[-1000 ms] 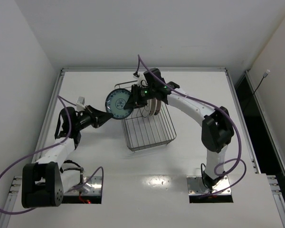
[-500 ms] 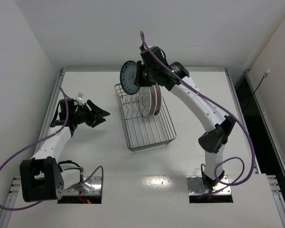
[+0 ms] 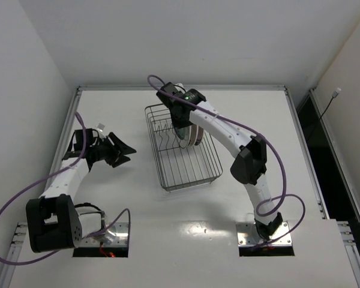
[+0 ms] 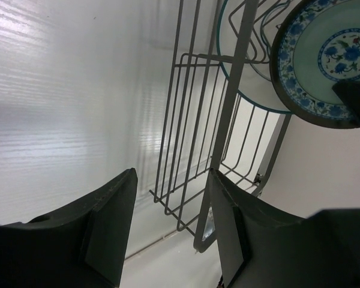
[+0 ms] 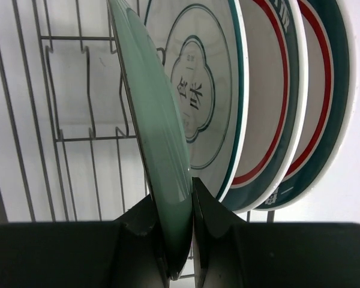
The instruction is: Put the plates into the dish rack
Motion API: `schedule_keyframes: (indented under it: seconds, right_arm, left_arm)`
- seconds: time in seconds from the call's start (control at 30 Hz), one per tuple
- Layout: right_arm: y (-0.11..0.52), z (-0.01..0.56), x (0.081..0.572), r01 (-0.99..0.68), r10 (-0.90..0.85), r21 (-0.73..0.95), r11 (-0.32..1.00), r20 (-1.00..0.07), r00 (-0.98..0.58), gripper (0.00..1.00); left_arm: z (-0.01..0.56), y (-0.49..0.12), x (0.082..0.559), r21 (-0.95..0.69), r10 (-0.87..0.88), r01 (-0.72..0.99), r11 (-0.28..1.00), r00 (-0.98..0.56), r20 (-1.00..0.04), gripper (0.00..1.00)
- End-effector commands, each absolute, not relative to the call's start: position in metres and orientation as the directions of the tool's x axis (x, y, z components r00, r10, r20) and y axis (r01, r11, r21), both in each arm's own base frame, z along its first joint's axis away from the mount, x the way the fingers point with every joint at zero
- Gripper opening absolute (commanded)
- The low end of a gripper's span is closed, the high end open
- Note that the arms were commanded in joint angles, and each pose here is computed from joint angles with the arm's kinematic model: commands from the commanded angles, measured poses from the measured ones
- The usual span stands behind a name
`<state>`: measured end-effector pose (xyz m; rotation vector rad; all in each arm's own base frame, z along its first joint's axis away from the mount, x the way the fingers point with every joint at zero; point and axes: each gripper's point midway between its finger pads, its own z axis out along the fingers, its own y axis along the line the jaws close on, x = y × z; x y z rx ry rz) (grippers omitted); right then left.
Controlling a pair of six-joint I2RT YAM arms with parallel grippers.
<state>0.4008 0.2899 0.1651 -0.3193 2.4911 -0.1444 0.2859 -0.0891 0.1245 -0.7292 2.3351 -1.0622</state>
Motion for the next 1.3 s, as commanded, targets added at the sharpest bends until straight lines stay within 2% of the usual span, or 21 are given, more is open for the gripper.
schedule_keyframes:
  seconds: [0.0,0.5,0.63,0.73,0.77,0.87,0.9,1.03,1.13,1.27]
  right_arm:
    - [0.28,0.18,0.413,-0.159,-0.265,-0.223,0.962,-0.614,-0.743,0.0]
    - [0.289,0.118,0.421,-0.187,-0.295,-0.249,0.95,-0.53,-0.795,0.02]
    - [0.296,0.097,0.417,-0.201,-0.275,-0.199,0.959,-0.487,-0.829,0.13]
    - [0.297,0.097,0.416,-0.205,-0.275,-0.192,0.96,-0.484,-0.831,0.16]
    - [0.299,0.096,0.415,-0.21,-0.274,-0.184,0.96,-0.481,-0.832,0.22]
    - [0.302,0.111,0.416,-0.211,-0.263,-0.16,0.964,-0.505,-0.822,0.29]
    - [0.303,0.118,0.415,-0.215,-0.258,-0.143,0.966,-0.513,-0.819,0.34]
    - [0.307,0.16,0.416,-0.213,-0.228,-0.094,0.972,-0.573,-0.787,0.47]
    - [0.313,0.192,0.413,-0.231,-0.204,-0.034,0.972,-0.609,-0.767,0.52]
    - [0.335,0.241,0.393,-0.323,-0.151,0.151,0.934,-0.653,-0.742,0.57]
  left_arm:
    - [0.132,-0.084,0.292,-0.781,-0.628,-0.251,0.572,-0.746,-0.221,0.48]
    - [0.131,-0.084,0.291,-0.774,-0.618,-0.251,0.581,-0.755,-0.22,0.48]
    - [0.127,-0.084,0.293,-0.772,-0.619,-0.258,0.58,-0.757,-0.212,0.48]
    - [0.127,-0.081,0.294,-0.772,-0.626,-0.263,0.578,-0.751,-0.212,0.48]
    - [0.125,-0.082,0.293,-0.773,-0.618,-0.259,0.579,-0.758,-0.208,0.48]
    - [0.122,-0.082,0.293,-0.77,-0.613,-0.259,0.583,-0.763,-0.207,0.48]
    - [0.122,-0.079,0.294,-0.768,-0.614,-0.258,0.586,-0.76,-0.214,0.48]
    - [0.12,-0.08,0.294,-0.771,-0.612,-0.261,0.581,-0.765,-0.202,0.48]
    - [0.12,-0.077,0.294,-0.769,-0.613,-0.26,0.584,-0.762,-0.209,0.48]
    - [0.123,-0.077,0.296,-0.77,-0.613,-0.253,0.585,-0.76,-0.217,0.48]
